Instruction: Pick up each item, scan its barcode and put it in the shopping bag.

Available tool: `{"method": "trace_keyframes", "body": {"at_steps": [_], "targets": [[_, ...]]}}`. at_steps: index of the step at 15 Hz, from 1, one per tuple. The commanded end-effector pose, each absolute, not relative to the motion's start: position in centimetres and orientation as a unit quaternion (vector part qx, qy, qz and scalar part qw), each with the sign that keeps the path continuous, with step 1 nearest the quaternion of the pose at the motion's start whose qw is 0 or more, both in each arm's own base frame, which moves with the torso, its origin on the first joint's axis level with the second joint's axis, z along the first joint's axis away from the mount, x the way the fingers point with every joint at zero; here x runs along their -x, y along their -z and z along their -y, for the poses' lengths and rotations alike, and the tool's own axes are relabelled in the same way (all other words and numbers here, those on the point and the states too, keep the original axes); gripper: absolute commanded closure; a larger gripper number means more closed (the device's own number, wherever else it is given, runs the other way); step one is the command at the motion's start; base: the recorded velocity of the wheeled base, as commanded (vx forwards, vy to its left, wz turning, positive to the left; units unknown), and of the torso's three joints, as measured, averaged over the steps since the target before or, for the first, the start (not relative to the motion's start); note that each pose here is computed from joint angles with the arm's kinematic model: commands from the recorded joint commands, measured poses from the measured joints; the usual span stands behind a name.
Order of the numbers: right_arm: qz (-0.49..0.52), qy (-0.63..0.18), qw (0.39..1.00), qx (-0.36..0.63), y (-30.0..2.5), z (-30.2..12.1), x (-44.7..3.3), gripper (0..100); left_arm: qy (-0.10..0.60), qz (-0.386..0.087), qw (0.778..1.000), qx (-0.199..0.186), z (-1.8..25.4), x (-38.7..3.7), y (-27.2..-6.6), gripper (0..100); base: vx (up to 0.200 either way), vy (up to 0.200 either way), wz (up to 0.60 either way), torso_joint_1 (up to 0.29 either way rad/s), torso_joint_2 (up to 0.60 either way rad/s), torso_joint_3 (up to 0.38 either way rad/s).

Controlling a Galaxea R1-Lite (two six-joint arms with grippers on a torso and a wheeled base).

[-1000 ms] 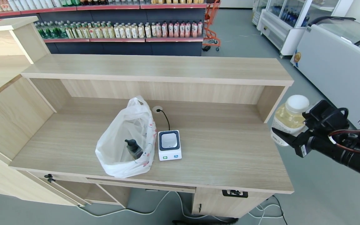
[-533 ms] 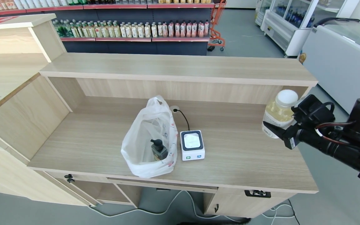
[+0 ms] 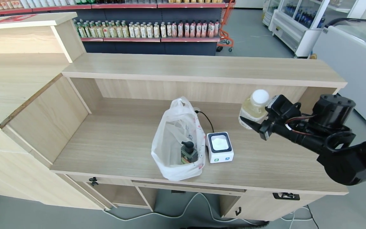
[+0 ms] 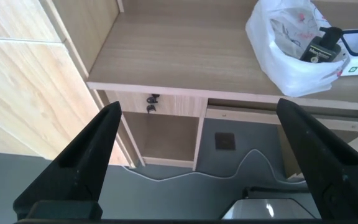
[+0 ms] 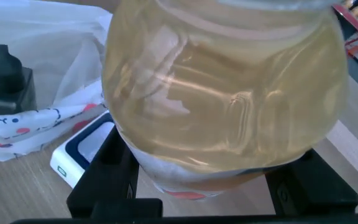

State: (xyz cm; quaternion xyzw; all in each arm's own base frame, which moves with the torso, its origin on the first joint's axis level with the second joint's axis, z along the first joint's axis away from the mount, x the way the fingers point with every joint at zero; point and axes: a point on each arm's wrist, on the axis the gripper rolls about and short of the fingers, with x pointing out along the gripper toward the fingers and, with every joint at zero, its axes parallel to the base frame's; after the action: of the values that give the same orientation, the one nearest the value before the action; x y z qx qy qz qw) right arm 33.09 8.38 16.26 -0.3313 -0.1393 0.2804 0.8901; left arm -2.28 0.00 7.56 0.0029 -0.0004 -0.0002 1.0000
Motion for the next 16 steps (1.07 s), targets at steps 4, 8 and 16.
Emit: {"method": "trace_keyframes", "body": {"at_steps": [4,8,16], "targets": [[0.141,-0.306,0.876,0.345,-11.9,-9.1,-35.8,100,0.0,0.001,1.0,-0.004,0.0,2.3,-7.6,0,0.0,0.0,0.0,0.0,0.0,0.0],[0.157,-0.337,0.857,0.357,-10.4,-9.4,-36.7,100,0.0,0.001,1.0,-0.004,0.0,2.3,-7.6,0,0.0,0.0,0.0,0.0,0.0,0.0],[0.156,-0.329,0.854,0.371,-7.8,-8.4,-39.3,100,0.0,0.001,1.0,-0.004,0.0,2.3,-7.6,0,0.0,0.0,0.0,0.0,0.0,0.0]]}}
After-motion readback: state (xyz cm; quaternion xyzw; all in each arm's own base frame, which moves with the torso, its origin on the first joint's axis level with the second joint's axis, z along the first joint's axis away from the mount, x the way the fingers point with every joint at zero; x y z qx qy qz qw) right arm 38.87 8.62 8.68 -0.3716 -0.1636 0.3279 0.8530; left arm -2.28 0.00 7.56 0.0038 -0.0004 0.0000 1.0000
